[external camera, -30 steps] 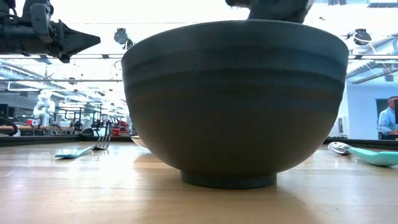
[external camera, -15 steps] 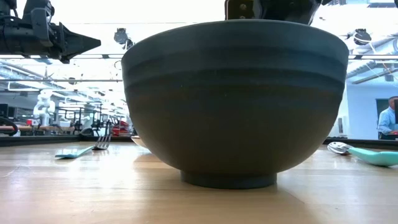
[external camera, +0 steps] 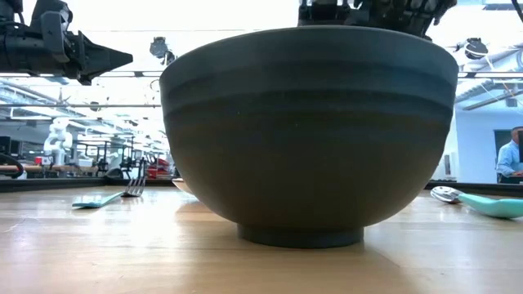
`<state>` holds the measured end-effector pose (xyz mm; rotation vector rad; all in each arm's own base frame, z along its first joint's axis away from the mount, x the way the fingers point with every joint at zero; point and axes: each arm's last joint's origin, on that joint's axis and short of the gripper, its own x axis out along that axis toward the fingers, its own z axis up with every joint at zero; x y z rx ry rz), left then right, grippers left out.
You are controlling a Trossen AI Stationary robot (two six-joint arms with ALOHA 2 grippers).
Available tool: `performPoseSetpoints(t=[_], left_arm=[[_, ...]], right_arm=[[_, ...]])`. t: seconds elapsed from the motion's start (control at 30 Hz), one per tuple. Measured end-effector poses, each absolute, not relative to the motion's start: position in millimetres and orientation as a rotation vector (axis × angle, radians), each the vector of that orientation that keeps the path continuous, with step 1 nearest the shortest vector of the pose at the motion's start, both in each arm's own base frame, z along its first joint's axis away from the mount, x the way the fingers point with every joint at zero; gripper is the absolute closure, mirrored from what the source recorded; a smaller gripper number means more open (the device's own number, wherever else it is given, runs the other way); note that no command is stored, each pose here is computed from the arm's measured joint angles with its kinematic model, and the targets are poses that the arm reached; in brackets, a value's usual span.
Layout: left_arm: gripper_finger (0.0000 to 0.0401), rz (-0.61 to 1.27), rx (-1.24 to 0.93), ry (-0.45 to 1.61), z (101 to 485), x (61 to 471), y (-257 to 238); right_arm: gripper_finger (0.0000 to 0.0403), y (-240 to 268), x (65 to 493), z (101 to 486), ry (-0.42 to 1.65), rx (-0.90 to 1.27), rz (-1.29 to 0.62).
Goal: Set table place
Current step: Put the black bowl on the yellow plate
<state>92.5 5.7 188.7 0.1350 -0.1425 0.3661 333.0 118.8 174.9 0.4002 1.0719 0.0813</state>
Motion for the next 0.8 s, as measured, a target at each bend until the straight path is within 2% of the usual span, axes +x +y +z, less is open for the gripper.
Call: performPoseSetpoints(t=[0.53,0.8], left_arm=[[0.0393,0.366,0.137,-0.14,188.5,92.6,5.7],[0.0393,0.366,0.138,-0.134,188.0,92.7,5.7]], right_arm=[[0.0151,119.9,336.5,177.5,1.033,0.485,0.048],[0.0151,125.9,333.9,177.1,1.03,0.449,0.05]])
